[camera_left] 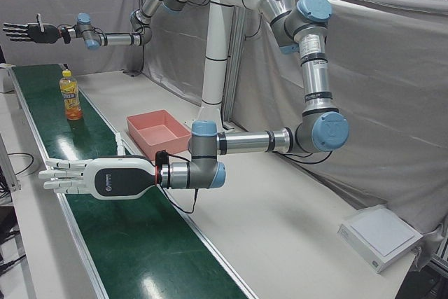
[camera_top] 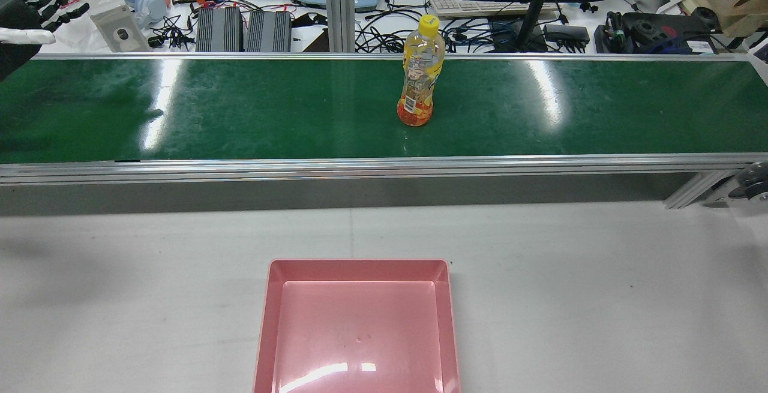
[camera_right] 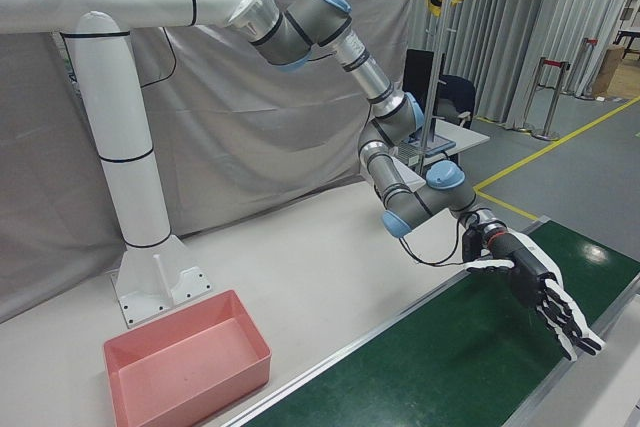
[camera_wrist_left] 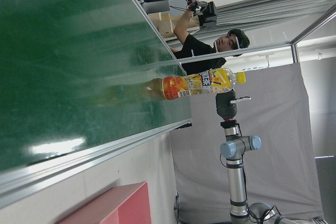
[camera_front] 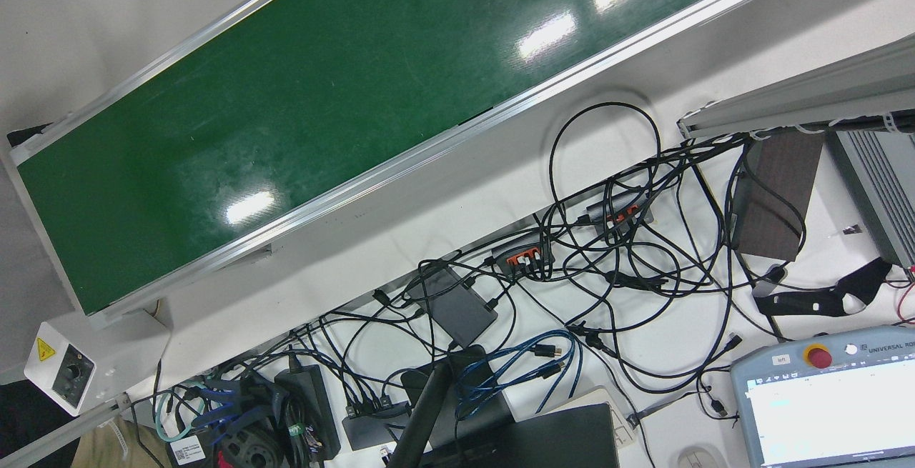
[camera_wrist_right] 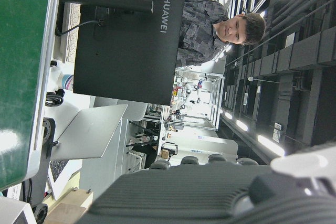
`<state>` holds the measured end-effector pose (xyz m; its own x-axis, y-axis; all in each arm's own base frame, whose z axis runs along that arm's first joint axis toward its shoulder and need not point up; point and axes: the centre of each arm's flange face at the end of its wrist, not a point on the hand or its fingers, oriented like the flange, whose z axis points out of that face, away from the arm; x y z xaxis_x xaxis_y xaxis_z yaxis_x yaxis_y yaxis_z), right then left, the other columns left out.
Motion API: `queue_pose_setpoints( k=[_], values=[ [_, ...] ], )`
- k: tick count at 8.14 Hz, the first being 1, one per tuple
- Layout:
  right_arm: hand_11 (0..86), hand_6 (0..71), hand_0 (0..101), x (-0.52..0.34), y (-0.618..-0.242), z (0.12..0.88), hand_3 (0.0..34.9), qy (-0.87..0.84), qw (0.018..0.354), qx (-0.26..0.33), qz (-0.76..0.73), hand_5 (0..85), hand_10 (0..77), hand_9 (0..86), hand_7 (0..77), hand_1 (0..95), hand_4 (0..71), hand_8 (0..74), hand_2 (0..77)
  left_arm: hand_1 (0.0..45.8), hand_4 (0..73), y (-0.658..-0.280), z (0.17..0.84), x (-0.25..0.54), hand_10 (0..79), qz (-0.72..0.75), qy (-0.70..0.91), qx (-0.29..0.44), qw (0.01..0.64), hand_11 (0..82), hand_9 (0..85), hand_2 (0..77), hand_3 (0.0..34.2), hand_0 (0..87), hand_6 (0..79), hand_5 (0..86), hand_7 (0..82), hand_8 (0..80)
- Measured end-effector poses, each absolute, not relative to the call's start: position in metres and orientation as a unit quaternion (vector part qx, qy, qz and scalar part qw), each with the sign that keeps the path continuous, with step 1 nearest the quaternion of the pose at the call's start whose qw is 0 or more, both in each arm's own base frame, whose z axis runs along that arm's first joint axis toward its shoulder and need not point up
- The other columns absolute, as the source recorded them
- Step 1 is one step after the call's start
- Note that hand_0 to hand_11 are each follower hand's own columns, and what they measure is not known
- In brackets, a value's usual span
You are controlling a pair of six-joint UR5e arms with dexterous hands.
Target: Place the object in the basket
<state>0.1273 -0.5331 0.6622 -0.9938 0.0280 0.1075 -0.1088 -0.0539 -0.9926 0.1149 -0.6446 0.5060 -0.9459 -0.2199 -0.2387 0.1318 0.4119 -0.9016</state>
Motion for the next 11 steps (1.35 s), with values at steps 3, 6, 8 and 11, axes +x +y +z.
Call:
queue_pose_setpoints(
  k=[3, 6, 8, 11],
  values=[
    [0.0, 0.0, 0, 0.1273, -0.5333, 0.6620, 0.2, -0.686, 0.047, 0.030, 0.725, 0.0, 0.0, 0.0, 0.5, 0.0, 0.0, 0.0, 0.5, 11.4, 0.5, -0.6445, 0.5063, 0.1156, 5.4, -0.542, 0.824, -0.027, 0.163, 8.7, 0.5, 4.9, 0.0, 46.4, 1.1, 14.7, 0.5, 0.0],
    [0.0, 0.0, 0, 0.1273, -0.5332, 0.6621, 0.2, -0.686, 0.047, 0.029, 0.725, 0.0, 0.0, 0.0, 0.5, 0.0, 0.0, 0.0, 0.5, 11.4, 0.5, -0.6446, 0.5057, 0.1157, 5.4, -0.541, 0.825, -0.027, 0.162, 9.8, 0.5, 4.9, 0.0, 46.4, 1.1, 14.7, 0.5, 0.0],
    [0.0, 0.0, 0, 0.1273, -0.5333, 0.6620, 0.2, -0.686, 0.047, 0.030, 0.725, 0.0, 0.0, 0.0, 0.5, 0.0, 0.0, 0.0, 0.5, 12.0, 0.5, -0.6446, 0.5058, 0.1158, 5.4, -0.541, 0.825, -0.027, 0.162, 9.8, 0.5, 4.4, 0.0, 46.4, 1.1, 14.7, 0.5, 0.0],
    [0.0, 0.0, 0, 0.1273, -0.5332, 0.6620, 0.2, -0.686, 0.047, 0.030, 0.725, 0.0, 0.0, 0.0, 0.5, 0.0, 0.0, 0.0, 0.5, 12.0, 0.5, -0.6440, 0.4970, 0.1136, 5.4, -0.535, 0.830, -0.027, 0.159, 9.8, 0.5, 7.6, 0.1, 46.4, 1.1, 14.7, 0.5, 0.0]
  ],
)
